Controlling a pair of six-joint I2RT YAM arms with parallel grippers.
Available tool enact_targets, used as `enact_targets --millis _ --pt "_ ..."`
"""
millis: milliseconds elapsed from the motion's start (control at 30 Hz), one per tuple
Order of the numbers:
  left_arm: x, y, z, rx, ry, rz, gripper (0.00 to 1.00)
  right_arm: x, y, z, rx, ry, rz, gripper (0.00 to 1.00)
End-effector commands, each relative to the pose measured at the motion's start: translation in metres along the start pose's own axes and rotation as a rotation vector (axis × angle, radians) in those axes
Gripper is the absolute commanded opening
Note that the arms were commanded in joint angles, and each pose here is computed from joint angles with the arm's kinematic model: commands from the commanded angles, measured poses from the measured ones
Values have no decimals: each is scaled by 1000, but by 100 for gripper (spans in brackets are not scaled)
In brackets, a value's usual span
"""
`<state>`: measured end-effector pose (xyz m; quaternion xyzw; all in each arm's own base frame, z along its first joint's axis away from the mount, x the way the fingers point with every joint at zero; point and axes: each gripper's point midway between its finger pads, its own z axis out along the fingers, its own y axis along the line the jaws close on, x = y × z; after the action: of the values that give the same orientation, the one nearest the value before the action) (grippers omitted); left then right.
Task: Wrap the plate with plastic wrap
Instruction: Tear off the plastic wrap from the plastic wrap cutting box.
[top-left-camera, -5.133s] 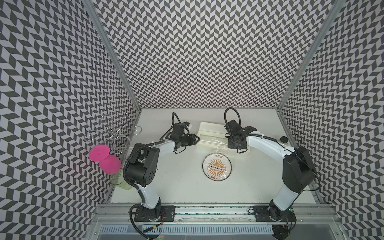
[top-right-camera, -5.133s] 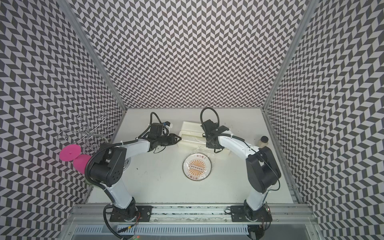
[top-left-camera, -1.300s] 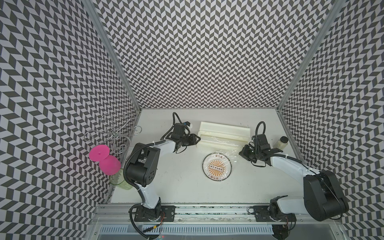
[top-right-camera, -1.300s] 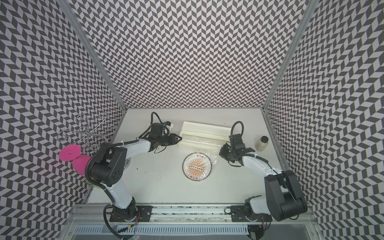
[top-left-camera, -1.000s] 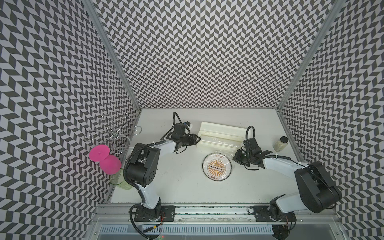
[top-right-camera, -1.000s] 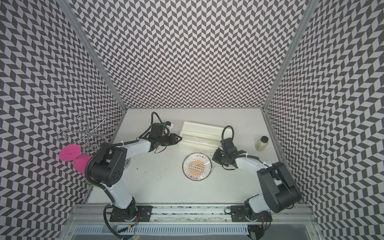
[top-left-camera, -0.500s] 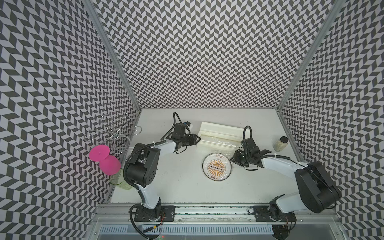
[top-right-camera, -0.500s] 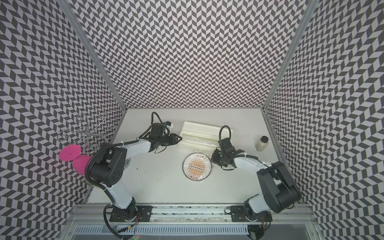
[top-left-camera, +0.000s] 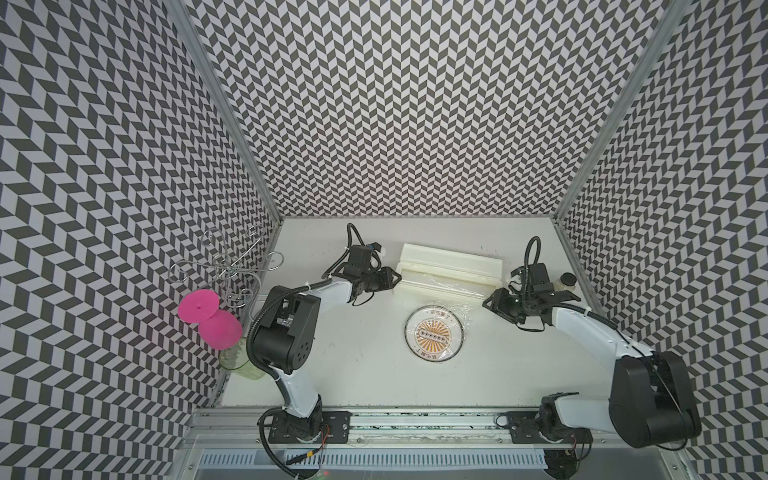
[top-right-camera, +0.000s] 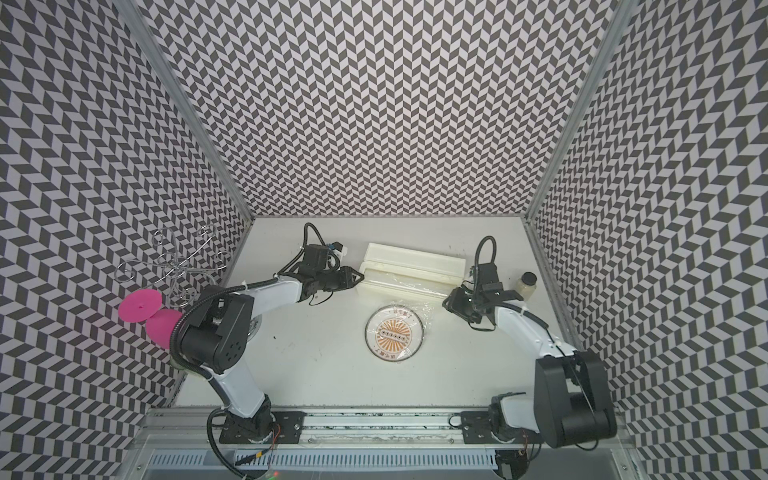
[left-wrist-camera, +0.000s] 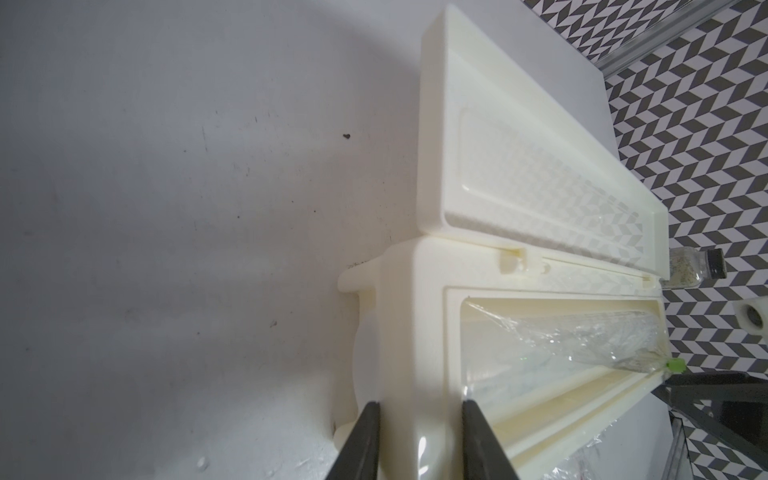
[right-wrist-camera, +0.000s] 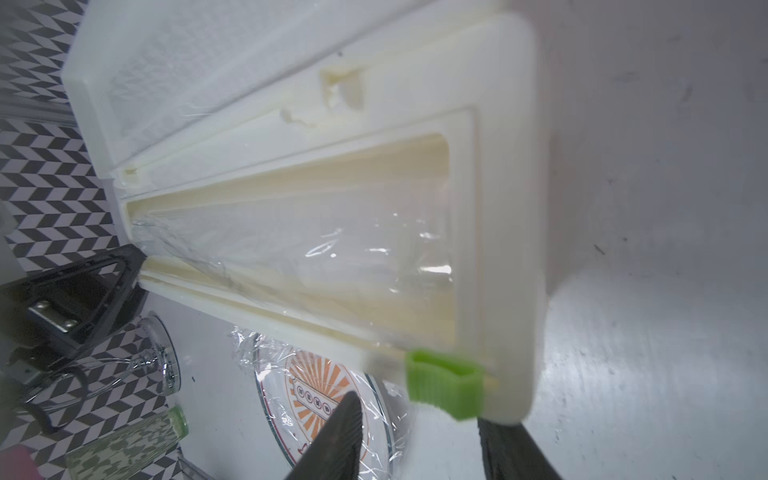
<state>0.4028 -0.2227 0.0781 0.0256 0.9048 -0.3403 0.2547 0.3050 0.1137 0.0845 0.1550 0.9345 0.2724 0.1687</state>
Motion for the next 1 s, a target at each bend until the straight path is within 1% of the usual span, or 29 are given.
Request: enact_targets --millis 0,133,267,333,400,500,600,733,833,967 --pt "88 62 5 -214 294 -145 32 -30 29 9 -127 -64 -28 47" --pt "62 58 11 -184 256 -150 33 -63 46 19 -157 -104 -38 47" --pt "33 48 17 -150 216 -144 34 -89 55 29 -137 -109 -66 47" --pt "16 46 8 -142 174 -155 38 -90 55 28 -117 -99 -78 48" --pt "0 41 -9 -131 127 -166 45 -83 49 22 -85 -94 -95 50" --pt "-12 33 -36 -107 68 -177 56 -61 32 13 -27 -62 -113 55" --pt "-6 23 -58 -77 51 -179 61 -35 19 4 -1 -26 -116 58" --pt "16 10 -82 -42 39 -182 67 -12 12 -11 11 -15 -127 59" --pt "26 5 -90 -14 23 -183 69 -8 15 -12 -10 -28 -149 58" --pt "44 -6 -89 21 79 -189 67 -21 27 -5 -53 -43 -144 57"
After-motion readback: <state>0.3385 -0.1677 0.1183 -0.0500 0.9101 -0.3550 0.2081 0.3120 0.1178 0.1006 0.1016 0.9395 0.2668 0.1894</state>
